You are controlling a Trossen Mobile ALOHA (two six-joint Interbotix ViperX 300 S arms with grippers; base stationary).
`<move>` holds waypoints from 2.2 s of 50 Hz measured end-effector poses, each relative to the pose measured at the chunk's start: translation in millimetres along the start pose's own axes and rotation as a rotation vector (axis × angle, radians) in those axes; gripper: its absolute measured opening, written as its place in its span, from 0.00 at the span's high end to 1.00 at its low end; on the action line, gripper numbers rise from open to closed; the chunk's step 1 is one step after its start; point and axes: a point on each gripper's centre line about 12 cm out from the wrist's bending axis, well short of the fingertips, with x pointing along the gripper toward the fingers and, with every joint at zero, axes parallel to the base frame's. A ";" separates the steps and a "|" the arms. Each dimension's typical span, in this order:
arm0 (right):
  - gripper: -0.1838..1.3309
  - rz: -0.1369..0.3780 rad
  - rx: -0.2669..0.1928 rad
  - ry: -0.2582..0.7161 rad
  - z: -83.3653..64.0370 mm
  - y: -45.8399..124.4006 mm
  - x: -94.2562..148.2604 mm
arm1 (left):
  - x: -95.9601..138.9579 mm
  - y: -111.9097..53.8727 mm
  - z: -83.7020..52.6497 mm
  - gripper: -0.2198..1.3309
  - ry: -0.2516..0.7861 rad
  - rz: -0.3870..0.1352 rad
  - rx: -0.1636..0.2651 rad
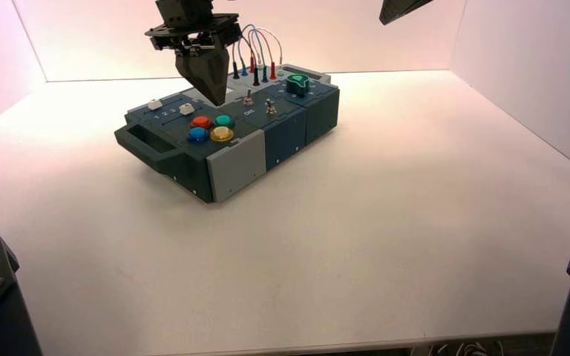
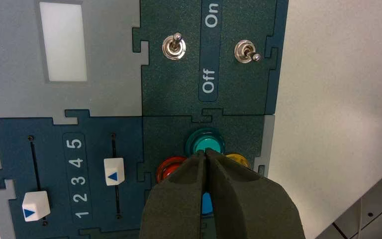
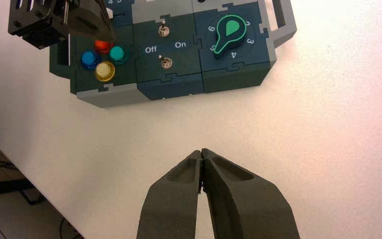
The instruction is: Push the green button with the left gripper.
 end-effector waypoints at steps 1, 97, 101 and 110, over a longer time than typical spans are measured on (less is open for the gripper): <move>0.97 0.000 0.000 0.000 0.0 0.0 0.0 | 0.0 0.0 0.0 0.96 0.000 0.000 0.000; 0.97 -0.027 0.011 -0.005 -14.2 -1.9 7.9 | -6.9 -2.3 -2.6 0.96 0.050 0.060 0.111; 0.97 -0.028 0.010 -0.006 -14.5 -2.0 7.7 | -6.8 -2.5 -2.6 0.96 0.052 0.062 0.120; 0.97 -0.031 0.005 -0.011 -15.2 -1.0 5.7 | -7.0 -2.1 -2.9 0.96 0.053 0.062 0.120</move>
